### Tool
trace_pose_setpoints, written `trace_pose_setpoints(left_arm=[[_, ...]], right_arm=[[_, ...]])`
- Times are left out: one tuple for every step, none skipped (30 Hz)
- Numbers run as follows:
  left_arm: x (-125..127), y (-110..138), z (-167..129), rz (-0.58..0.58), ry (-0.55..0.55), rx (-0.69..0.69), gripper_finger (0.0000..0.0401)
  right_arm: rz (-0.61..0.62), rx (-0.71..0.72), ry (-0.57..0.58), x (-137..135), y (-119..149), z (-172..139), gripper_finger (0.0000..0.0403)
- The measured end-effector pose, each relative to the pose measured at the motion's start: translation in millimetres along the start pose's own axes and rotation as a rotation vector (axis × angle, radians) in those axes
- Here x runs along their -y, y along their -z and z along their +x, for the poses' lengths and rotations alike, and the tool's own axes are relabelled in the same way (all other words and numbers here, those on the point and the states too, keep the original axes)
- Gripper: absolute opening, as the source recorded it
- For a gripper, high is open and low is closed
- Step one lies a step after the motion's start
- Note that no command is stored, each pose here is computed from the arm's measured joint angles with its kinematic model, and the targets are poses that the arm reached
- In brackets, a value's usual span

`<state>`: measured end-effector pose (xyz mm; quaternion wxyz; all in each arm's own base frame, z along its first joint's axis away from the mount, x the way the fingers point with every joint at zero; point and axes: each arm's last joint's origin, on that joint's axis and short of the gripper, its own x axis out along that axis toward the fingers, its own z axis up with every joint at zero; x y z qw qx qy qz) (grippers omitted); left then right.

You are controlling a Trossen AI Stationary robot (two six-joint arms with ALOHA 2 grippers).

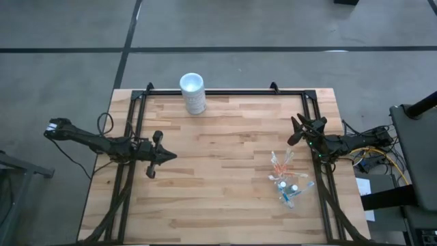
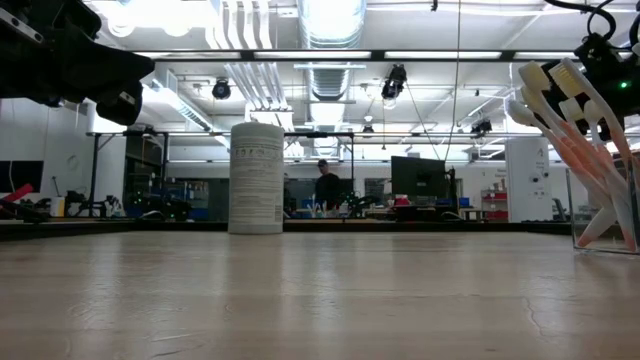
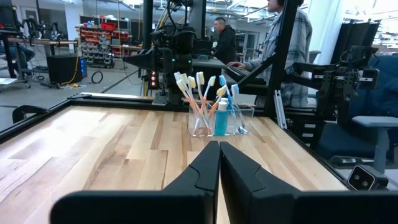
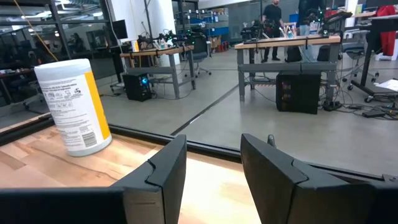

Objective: Pick & Place toothbrushing station
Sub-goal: Return to Home Position

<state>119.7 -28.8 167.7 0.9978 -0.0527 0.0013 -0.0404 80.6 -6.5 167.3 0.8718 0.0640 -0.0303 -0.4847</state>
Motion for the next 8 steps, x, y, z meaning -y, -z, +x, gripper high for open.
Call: trace_pose_setpoints(left_arm=[[0.0,0.0,0.0,0.000,0.000,0.000,0.0017],[0.0,0.0,0.0,0.000,0.000,0.000,0.0017],[0.0,0.0,0.0,0.000,0.000,0.000,0.0018],[0.0,0.0,0.0,0.000,0.000,0.000,0.0018],[0.0,0.0,0.0,0.000,0.000,0.000,0.0018],[0.0,0.0,0.0,0.000,0.000,0.000,0.0018],[0.0,0.0,0.0,0.000,0.000,0.000,0.0018],[0.0,0.0,0.0,0.000,0.000,0.000,0.0017]], right_arm=[[0.000,0.000,0.000,0.0,0.0,0.0,0.0148],[0.000,0.000,0.000,0.0,0.0,0.0,0.0148],[0.000,0.000,0.000,0.0,0.0,0.0,0.0148],[0.000,0.000,0.000,0.0,0.0,0.0,0.0148],[0.000,0.000,0.000,0.0,0.0,0.0,0.0148],[0.000,0.000,0.000,0.0,0.0,0.0,0.0148],[0.000,0.000,0.000,0.0,0.0,0.0,0.0148],[0.000,0.000,0.000,0.0,0.0,0.0,0.0148]])
